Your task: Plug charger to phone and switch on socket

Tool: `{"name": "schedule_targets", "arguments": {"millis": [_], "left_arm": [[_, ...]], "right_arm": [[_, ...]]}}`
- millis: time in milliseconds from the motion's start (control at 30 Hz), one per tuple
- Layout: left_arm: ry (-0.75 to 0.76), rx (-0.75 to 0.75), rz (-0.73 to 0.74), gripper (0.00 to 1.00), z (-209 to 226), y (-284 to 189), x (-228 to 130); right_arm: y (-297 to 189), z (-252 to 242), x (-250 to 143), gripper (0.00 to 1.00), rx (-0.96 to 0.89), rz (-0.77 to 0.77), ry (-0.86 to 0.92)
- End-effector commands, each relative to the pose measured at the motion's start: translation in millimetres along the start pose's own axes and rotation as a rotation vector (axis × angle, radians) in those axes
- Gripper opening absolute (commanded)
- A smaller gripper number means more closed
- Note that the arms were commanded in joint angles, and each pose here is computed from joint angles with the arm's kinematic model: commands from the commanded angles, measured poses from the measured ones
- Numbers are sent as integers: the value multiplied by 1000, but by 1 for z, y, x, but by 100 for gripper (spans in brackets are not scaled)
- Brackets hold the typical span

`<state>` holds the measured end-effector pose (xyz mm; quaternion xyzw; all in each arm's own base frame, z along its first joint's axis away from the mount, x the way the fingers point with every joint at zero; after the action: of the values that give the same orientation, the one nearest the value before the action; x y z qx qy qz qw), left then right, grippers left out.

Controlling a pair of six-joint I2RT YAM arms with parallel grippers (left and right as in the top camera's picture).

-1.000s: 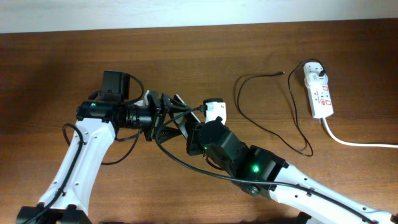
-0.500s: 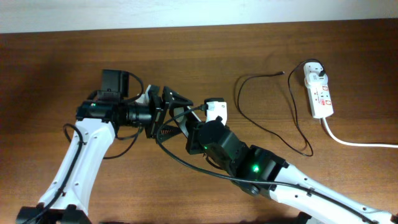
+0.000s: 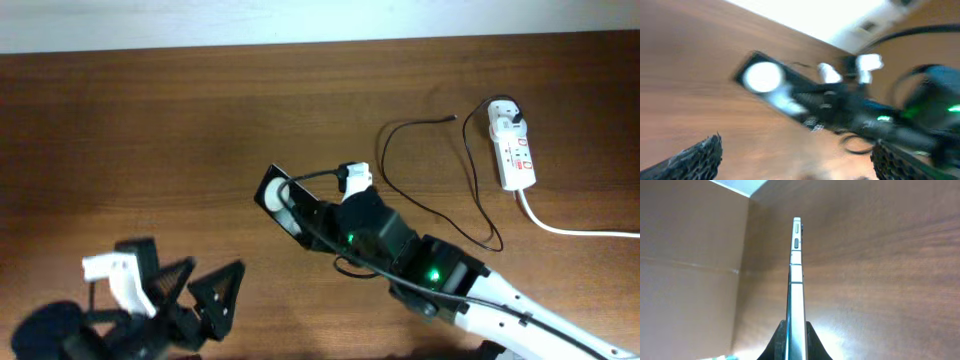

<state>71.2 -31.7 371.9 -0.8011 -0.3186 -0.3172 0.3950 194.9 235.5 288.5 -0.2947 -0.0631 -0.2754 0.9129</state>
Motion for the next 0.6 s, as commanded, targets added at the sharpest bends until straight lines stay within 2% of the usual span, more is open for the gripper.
{"name": "schedule_targets", "arguments": {"millis": [0, 67, 100, 167, 300, 400, 567], "left_arm": [[-75, 269, 38, 99, 23, 0, -13], [-277, 279, 39, 99, 30, 7, -17], [-474, 294, 56, 99, 38, 16, -25], [-708, 263, 112, 99, 46, 31, -38], [-1024, -13, 250, 99, 62, 77, -54], [-1122, -119, 291, 99, 70, 96, -49], [-1203, -175, 357, 99, 77, 114, -37]], "right_arm": [[-11, 3, 18, 4, 70, 54, 53], [-13, -1, 28, 4, 88, 89, 79], [-14, -2, 33, 4, 98, 110, 91], [-15, -3, 35, 4, 107, 129, 108], [-15, -2, 33, 4, 105, 160, 250], [-15, -2, 33, 4, 102, 162, 286], [-13, -2, 32, 4, 92, 170, 396]]}}
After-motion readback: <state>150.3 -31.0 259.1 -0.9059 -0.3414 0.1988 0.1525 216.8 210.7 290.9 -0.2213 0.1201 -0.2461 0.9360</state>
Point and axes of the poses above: each gripper's point midway between its finger pads, its own y axis out along the fingers, its own z axis along the line the jaws close on, x = y × z, the point moved 10 cm from there along -y, back along the fingers, and after that the axes turned 8 degrees about y, right-handed, at the moved point
